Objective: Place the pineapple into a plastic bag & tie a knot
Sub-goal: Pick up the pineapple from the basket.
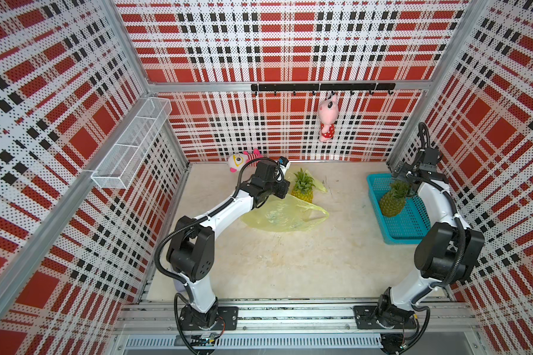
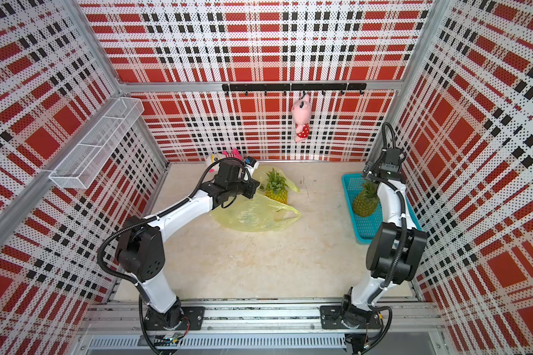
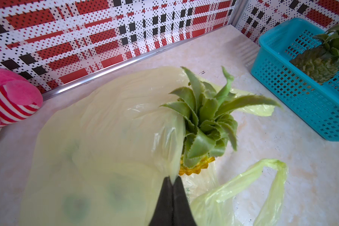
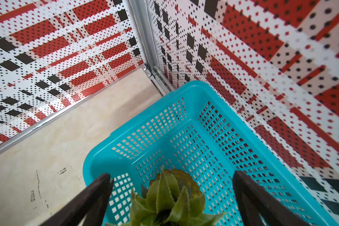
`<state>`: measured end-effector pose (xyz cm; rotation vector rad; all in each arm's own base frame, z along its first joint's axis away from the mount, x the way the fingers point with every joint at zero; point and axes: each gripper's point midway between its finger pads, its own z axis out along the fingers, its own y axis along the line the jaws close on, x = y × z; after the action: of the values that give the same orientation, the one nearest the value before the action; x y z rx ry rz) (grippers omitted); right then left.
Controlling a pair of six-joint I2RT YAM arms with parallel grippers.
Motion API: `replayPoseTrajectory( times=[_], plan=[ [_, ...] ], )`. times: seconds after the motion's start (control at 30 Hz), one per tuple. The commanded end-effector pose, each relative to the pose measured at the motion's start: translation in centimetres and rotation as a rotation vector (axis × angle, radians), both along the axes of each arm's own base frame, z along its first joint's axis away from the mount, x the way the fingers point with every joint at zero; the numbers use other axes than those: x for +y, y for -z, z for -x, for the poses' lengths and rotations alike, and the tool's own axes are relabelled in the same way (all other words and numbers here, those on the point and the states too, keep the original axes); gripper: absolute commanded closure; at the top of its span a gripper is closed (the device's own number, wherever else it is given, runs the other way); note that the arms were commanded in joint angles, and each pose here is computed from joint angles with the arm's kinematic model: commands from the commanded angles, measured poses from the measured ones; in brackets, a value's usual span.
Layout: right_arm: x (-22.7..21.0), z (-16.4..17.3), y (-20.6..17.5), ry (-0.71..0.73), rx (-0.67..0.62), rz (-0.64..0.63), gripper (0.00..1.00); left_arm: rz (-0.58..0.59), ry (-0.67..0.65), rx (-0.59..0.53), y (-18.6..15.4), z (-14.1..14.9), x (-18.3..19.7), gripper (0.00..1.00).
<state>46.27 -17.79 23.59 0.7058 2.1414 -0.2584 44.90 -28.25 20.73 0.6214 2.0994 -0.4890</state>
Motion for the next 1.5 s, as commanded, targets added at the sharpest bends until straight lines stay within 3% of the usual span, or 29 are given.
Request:
replayPoseTrajectory(
  times=[0.0, 0.4, 0.47, 0.57, 0.63, 0.8, 1.07, 1.23, 1.47],
  plan=[
    [0.3, 1.8, -0.4, 0.018, 0.023, 0.000, 0.00, 0.025, -0.006, -0.058, -3.0, 0.1, 0.1, 1.00],
    [1.7, 1.8, 4.0, -0.037, 0.108, -0.077, 0.27, 0.019, -0.014, -0.059, -3.3, 0.2, 0.3, 1.00],
    [1.7, 1.8, 3.8, -0.041, 0.110, -0.070, 0.47, 0.016, -0.015, -0.059, -3.2, 0.3, 0.4, 1.00],
    [1.3, 2.1, 3.3, -0.028, 0.118, -0.046, 0.84, 0.014, -0.018, -0.057, -3.1, 0.3, 0.5, 1.00],
    [1.4, 2.4, 2.8, -0.033, 0.114, -0.033, 1.00, 0.013, -0.019, -0.056, -3.1, 0.3, 0.5, 1.00],
    [2.6, 3.4, -0.7, -0.057, 0.042, 0.009, 1.00, 0.008, -0.022, -0.054, -2.8, 0.3, 0.5, 1.00],
    [5.2, 6.8, -9.9, -0.097, -0.192, 0.027, 1.00, 0.008, -0.023, -0.043, -2.3, 0.3, 0.5, 1.00],
    [9.6, 8.4, -14.6, -0.267, -0.314, 0.009, 1.00, 0.014, -0.031, -0.040, -2.1, 0.1, 0.5, 1.00],
    [18.0, 8.9, -17.6, -0.552, -0.380, -0.036, 1.00, 0.023, -0.038, -0.042, -2.1, 0.0, 0.4, 1.00]
  ],
)
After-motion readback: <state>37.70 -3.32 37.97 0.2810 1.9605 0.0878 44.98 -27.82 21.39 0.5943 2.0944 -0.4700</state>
